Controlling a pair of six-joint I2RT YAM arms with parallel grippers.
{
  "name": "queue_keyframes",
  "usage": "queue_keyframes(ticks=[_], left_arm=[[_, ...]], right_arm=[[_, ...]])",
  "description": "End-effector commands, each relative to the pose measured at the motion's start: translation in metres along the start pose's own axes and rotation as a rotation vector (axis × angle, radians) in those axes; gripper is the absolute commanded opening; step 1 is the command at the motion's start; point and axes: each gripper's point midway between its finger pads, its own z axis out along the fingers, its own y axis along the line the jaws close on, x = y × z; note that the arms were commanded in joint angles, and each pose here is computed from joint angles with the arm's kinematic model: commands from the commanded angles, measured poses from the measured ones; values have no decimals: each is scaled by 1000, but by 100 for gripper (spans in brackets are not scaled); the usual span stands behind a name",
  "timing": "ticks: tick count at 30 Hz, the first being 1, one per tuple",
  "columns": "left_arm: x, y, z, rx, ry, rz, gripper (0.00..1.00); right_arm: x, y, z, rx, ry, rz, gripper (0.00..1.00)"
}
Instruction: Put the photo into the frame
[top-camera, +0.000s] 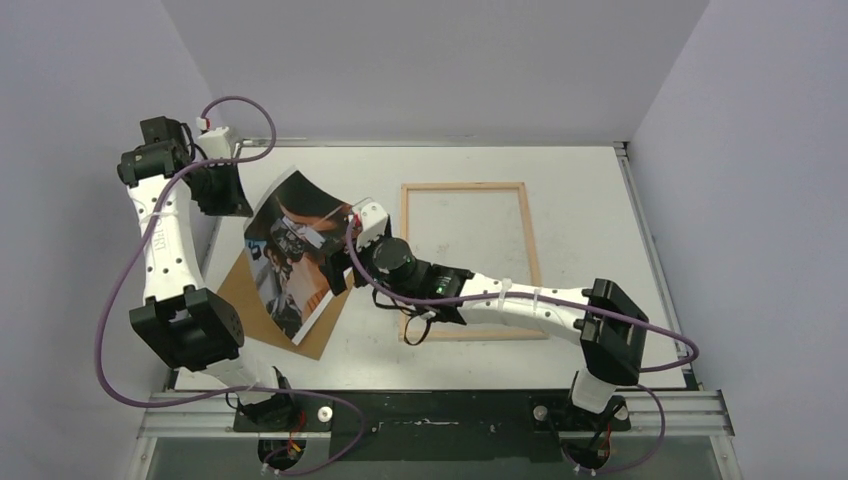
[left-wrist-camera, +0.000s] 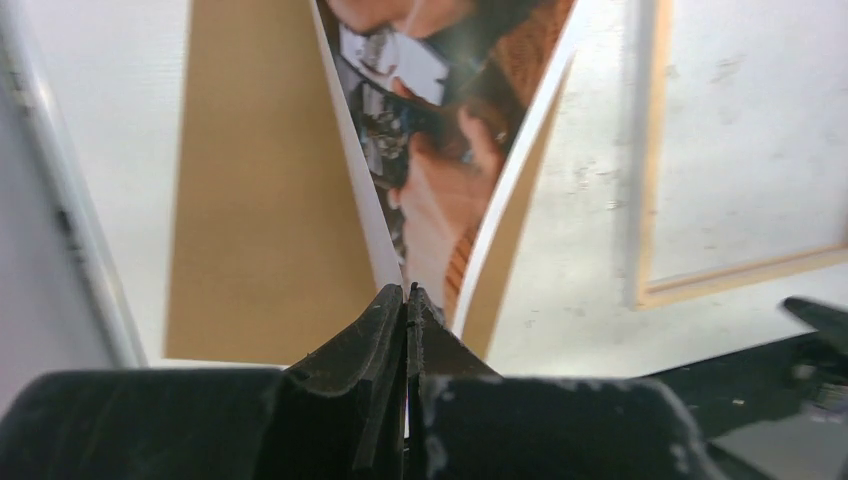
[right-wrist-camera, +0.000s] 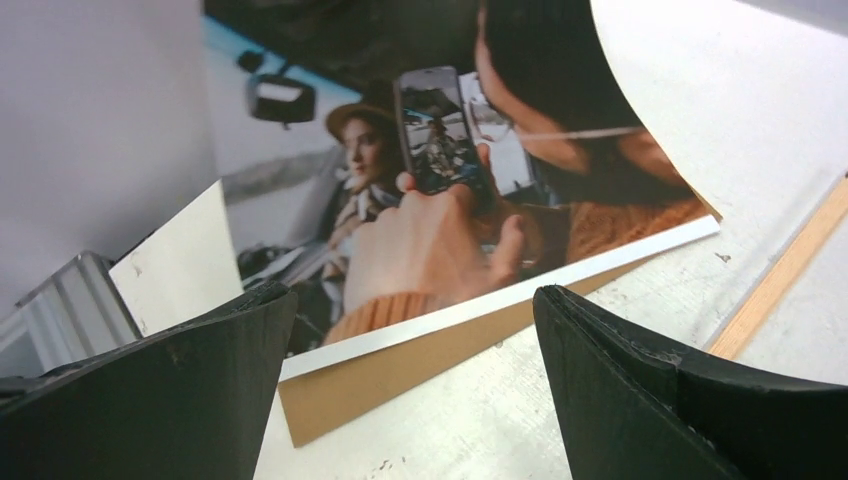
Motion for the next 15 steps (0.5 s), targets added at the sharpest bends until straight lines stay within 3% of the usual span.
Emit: queue_keyframes(ticks=[1, 15], left_arm=[[-18, -48, -17, 157, -125, -158, 0], [-38, -69, -39, 115, -313, -265, 0]], right_arm=[[-38, 14, -21, 29, -163, -93, 93], [-16, 103, -16, -55, -152, -207, 95]])
